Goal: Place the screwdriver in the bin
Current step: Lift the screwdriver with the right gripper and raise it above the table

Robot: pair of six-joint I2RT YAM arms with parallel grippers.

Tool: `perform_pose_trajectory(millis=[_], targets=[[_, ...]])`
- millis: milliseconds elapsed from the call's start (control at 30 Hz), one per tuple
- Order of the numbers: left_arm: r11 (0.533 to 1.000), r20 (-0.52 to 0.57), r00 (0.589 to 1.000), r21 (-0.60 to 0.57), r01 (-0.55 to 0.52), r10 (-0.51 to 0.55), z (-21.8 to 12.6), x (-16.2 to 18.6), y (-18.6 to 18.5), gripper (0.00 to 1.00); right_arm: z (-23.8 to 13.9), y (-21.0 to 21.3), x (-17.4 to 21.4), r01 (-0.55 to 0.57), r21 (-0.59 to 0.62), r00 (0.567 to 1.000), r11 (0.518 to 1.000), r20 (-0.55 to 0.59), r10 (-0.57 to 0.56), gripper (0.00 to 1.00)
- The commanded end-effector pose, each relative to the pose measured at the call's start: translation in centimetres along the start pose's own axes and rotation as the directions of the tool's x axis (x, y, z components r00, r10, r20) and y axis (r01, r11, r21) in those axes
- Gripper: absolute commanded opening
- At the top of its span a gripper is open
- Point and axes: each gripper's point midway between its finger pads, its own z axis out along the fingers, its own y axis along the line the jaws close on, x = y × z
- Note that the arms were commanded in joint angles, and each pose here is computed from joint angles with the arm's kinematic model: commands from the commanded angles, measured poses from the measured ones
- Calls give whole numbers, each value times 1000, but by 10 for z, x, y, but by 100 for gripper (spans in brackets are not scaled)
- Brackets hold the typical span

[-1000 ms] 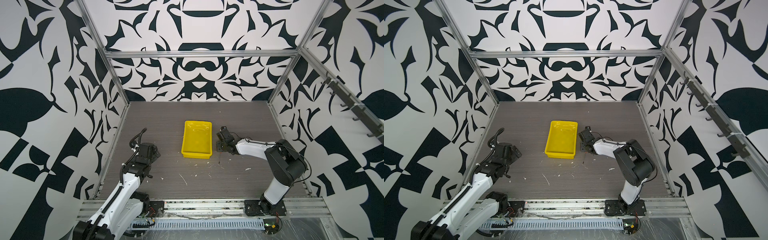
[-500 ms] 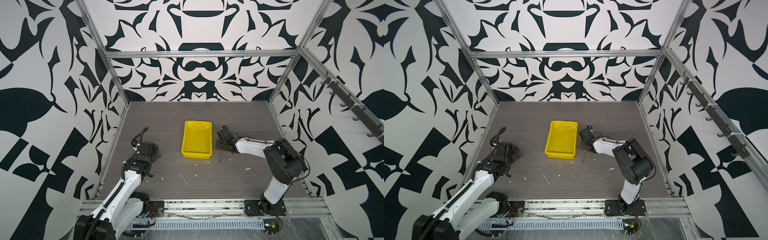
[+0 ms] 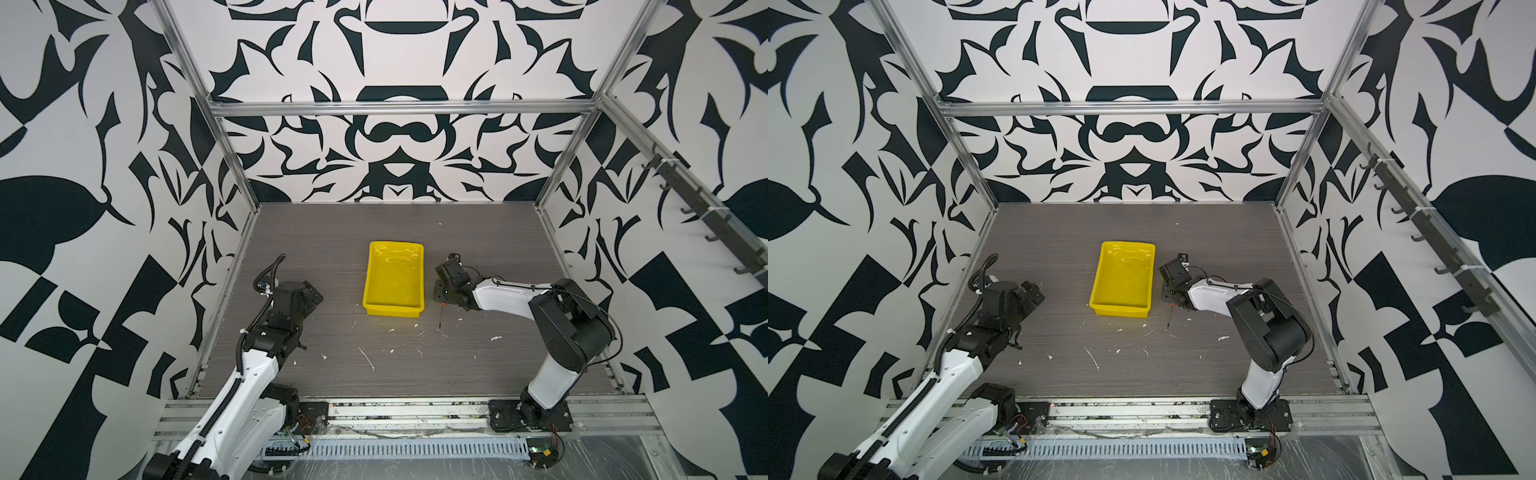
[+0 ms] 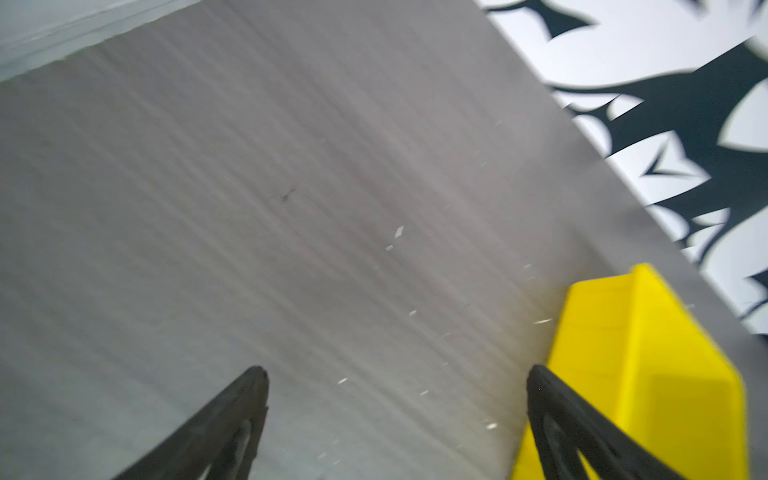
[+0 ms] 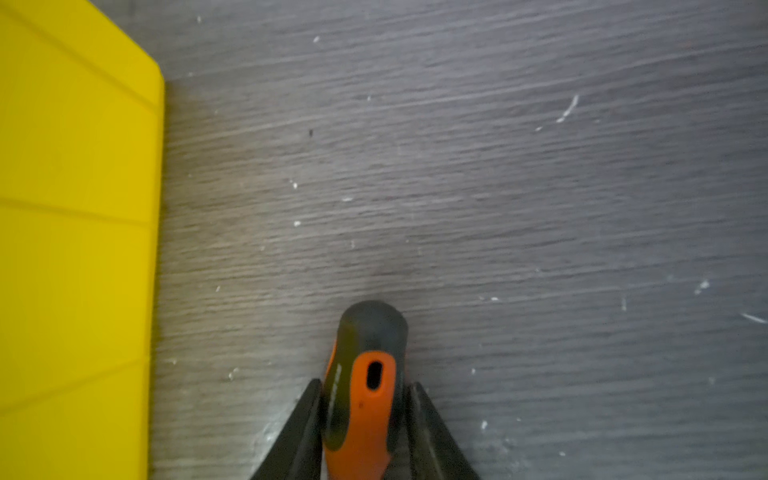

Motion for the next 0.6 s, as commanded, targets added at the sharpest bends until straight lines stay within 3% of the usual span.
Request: perform_pose_trajectory(millis=[0, 133, 167, 300, 433, 567], targets=[[985, 94, 990, 149, 87, -102, 6, -28, -40, 100, 3, -22, 26, -32, 87, 996, 996, -76, 39, 38], [980, 122, 993, 199, -15, -10, 14, -38, -64, 100, 0, -31, 44, -66, 120, 993, 991, -88, 77, 31], [985, 102, 994, 171, 13, -31, 16, -36, -60, 100, -2, -35, 51, -68, 142, 992, 988, -97, 82, 28], [982, 84, 996, 189, 26, -43, 32, -19, -54, 100, -12, -50, 67, -73, 203, 986, 976, -131, 101, 6], [990, 77, 997, 142, 1, -12, 38, -21, -49, 100, -33, -56, 54, -66, 236, 991, 969, -101, 92, 5], [987, 61, 998, 161, -8, -2, 36, -25, -59, 100, -67, -43, 12, -65, 223, 997, 973, -28, 73, 5]])
